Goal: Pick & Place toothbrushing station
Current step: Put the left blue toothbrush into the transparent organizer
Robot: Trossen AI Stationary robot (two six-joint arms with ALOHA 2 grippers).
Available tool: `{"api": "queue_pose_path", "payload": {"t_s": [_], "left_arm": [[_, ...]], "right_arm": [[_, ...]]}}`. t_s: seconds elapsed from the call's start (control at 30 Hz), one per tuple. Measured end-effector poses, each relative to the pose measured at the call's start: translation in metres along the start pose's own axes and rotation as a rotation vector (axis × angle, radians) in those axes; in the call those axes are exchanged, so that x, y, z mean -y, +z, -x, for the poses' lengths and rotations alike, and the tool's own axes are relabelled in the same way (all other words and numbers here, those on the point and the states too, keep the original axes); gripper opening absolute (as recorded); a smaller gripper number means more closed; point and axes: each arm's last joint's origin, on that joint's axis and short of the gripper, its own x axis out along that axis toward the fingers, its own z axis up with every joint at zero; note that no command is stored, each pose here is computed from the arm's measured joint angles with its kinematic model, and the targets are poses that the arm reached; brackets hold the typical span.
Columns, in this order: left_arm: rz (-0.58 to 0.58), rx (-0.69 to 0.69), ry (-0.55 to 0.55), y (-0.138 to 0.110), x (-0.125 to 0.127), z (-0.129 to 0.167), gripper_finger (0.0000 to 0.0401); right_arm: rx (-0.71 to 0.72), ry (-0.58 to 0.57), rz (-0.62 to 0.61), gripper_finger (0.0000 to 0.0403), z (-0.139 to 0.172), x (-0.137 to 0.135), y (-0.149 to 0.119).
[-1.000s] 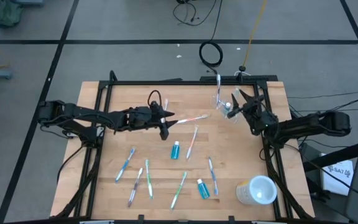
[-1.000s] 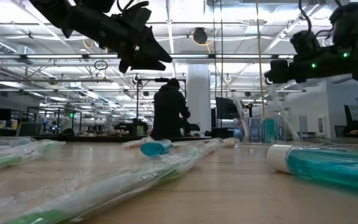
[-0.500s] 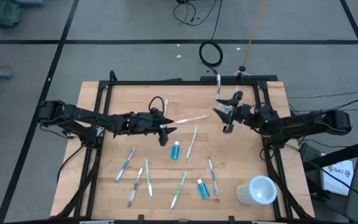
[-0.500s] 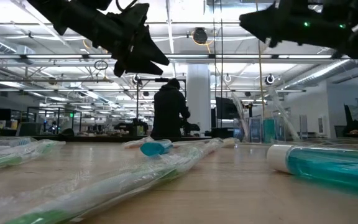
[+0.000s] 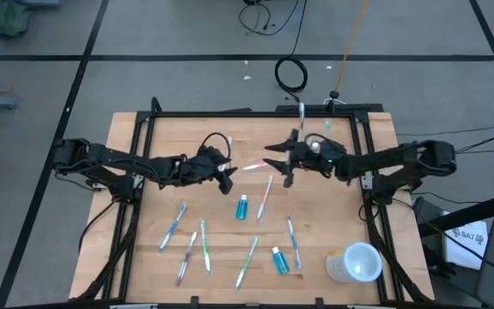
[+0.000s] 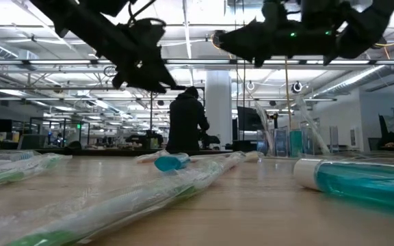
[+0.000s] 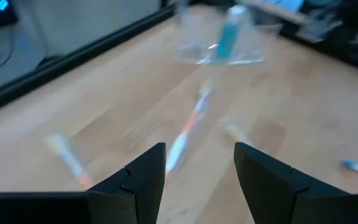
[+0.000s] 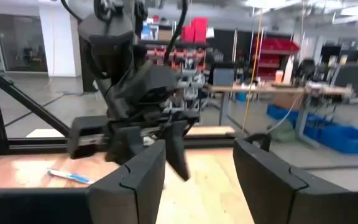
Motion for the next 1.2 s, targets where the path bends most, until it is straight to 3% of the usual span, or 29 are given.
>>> {"api": "queue_pose_path", "payload": {"t_s": [0.27,0.43,0.6,0.67,0.77,0.87,1.2], "left_arm": [[0.051,-0.202,0.06,-0.015,-0.016,-0.002,0.0198],[-0.025,-0.469,0.011,-0.033,-0.023,0.008,0.0198],[0.125,-0.772,-0.045,-0.046,-0.03,0.03,0.0198],[0.169,-0.883,-0.009,-0.052,-0.032,0.04,0.0198],[0.239,-0.996,0.142,-0.062,-0.033,0.054,0.0198],[0.283,-1.034,0.212,-0.071,-0.026,0.063,0.0198],[0.332,-0.949,0.238,-0.092,0.002,0.079,0.0198]], "right_arm": [[-0.096,0.172,-0.075,0.018,-0.038,-0.024,-0.028],[-0.118,0.224,-0.075,0.018,-0.049,-0.04,-0.036],[-0.113,0.238,-0.045,0.018,-0.051,-0.045,-0.037],[-0.119,0.237,-0.044,0.018,-0.051,-0.045,-0.037],[-0.119,0.232,-0.042,0.018,-0.052,-0.043,-0.037],[-0.119,0.225,-0.042,0.018,-0.052,-0.041,-0.037],[-0.059,0.218,-0.037,0.018,-0.052,-0.039,-0.032]]}}
